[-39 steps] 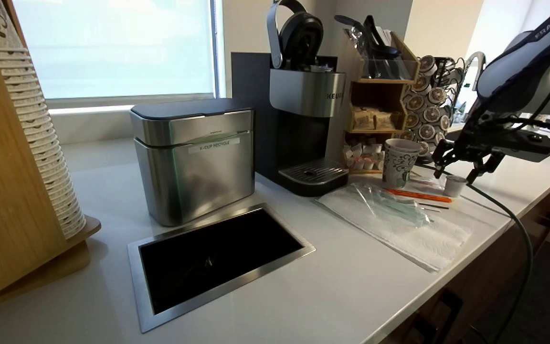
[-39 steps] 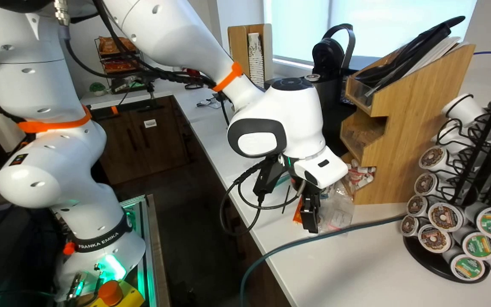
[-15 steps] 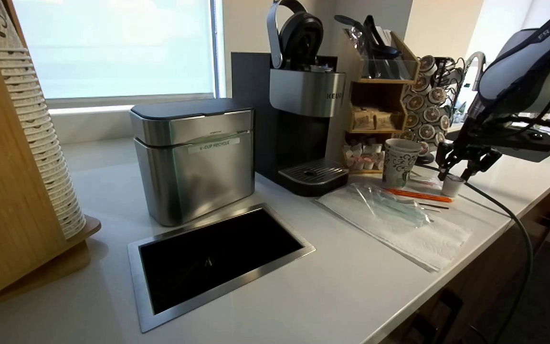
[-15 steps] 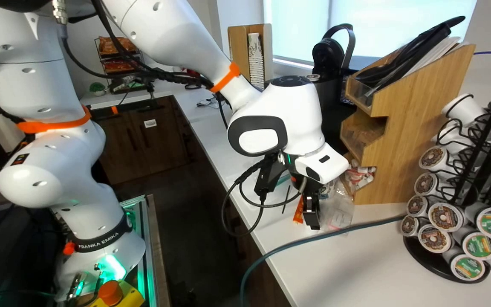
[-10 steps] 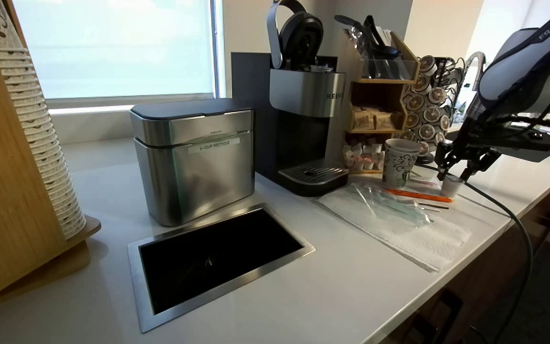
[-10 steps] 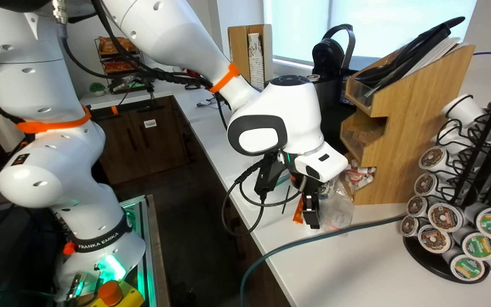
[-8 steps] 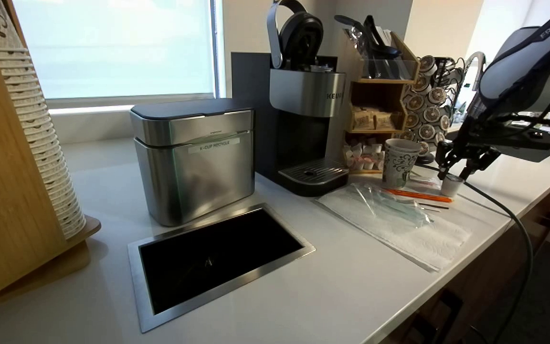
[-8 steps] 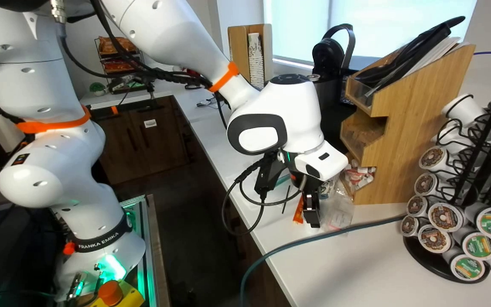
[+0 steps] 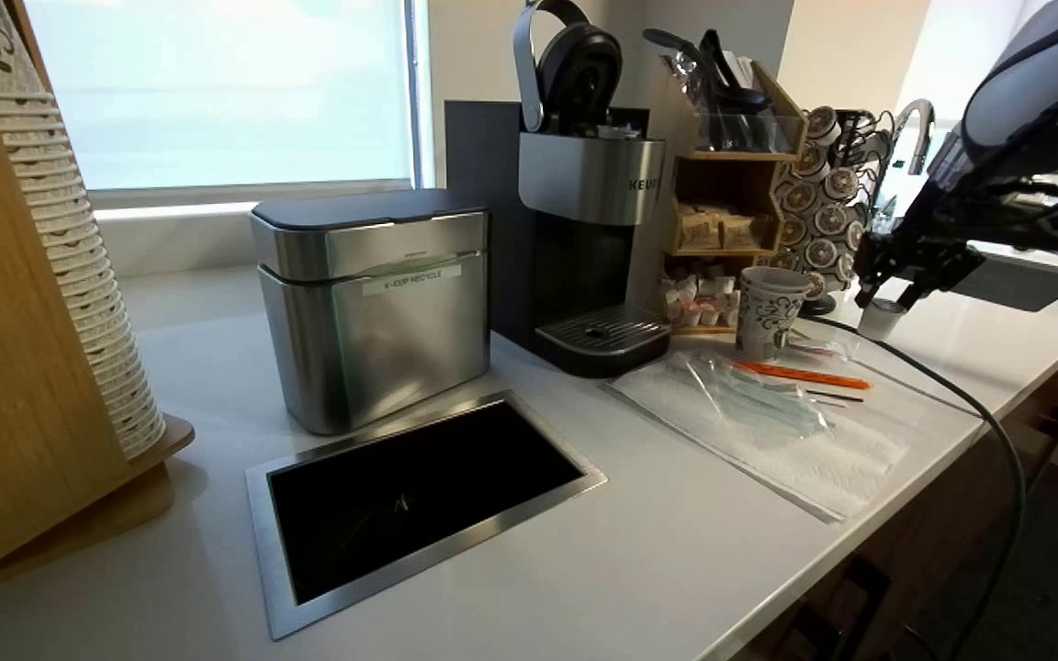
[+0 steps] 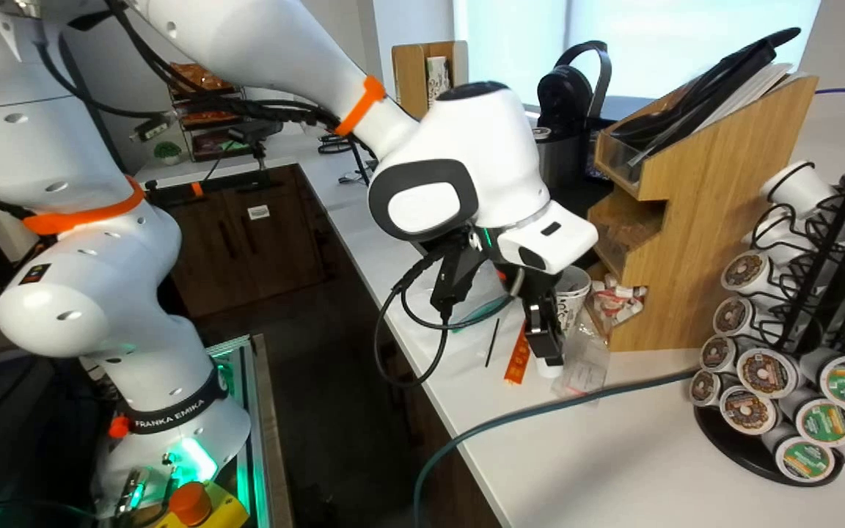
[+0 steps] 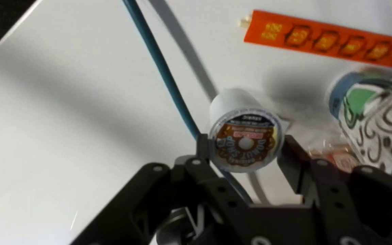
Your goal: Pick up the coffee pod from the counter and place it on the stand.
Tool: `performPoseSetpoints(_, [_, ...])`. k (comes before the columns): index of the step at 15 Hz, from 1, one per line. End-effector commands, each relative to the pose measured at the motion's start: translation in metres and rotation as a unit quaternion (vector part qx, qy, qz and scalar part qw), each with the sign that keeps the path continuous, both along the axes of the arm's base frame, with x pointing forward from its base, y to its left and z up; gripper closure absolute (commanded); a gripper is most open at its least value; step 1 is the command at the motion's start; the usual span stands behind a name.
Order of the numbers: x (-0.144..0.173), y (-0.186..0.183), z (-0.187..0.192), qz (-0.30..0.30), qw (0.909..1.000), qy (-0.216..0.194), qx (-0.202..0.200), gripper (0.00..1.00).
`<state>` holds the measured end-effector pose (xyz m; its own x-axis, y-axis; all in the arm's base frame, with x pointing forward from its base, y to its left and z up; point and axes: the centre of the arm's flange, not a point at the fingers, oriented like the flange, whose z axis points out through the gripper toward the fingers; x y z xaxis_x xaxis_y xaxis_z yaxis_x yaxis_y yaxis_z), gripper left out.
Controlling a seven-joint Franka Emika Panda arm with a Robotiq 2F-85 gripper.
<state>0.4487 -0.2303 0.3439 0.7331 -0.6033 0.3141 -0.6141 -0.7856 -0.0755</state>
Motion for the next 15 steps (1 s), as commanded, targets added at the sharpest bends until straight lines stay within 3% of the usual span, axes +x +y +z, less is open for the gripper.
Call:
performPoseSetpoints(1, [-0.039, 0.008, 0.056, -0.003, 0.9948, -0.1, -0.017, 0.72])
performPoseSetpoints(6, [-0.068, -0.004, 0.131, -0.006, 0.9714, -0.233, -0.046, 0.72])
performPoseSetpoints(7, [-0.069, -0.01, 0.142, -0.009, 0.9684, -0.246, -0.037, 0.72])
performPoseSetpoints(9, [-0.074, -0.024, 0.156, -0.011, 0.9703, -0.24, 0.028, 0.72])
performPoseSetpoints(10, [-0.062, -0.012, 0.147, -0.017, 0.971, -0.238, -0.019, 0.47])
performPoseSetpoints(12, [-0.069, -0.015, 0.154, -0.014, 0.9703, -0.241, 0.01, 0.47])
performPoseSetpoints(13, [-0.071, -0.016, 0.155, -0.013, 0.9698, -0.243, 0.015, 0.72])
performPoseSetpoints(15, [-0.062, -0.013, 0.159, -0.022, 0.9613, -0.272, -0.038, 0.72])
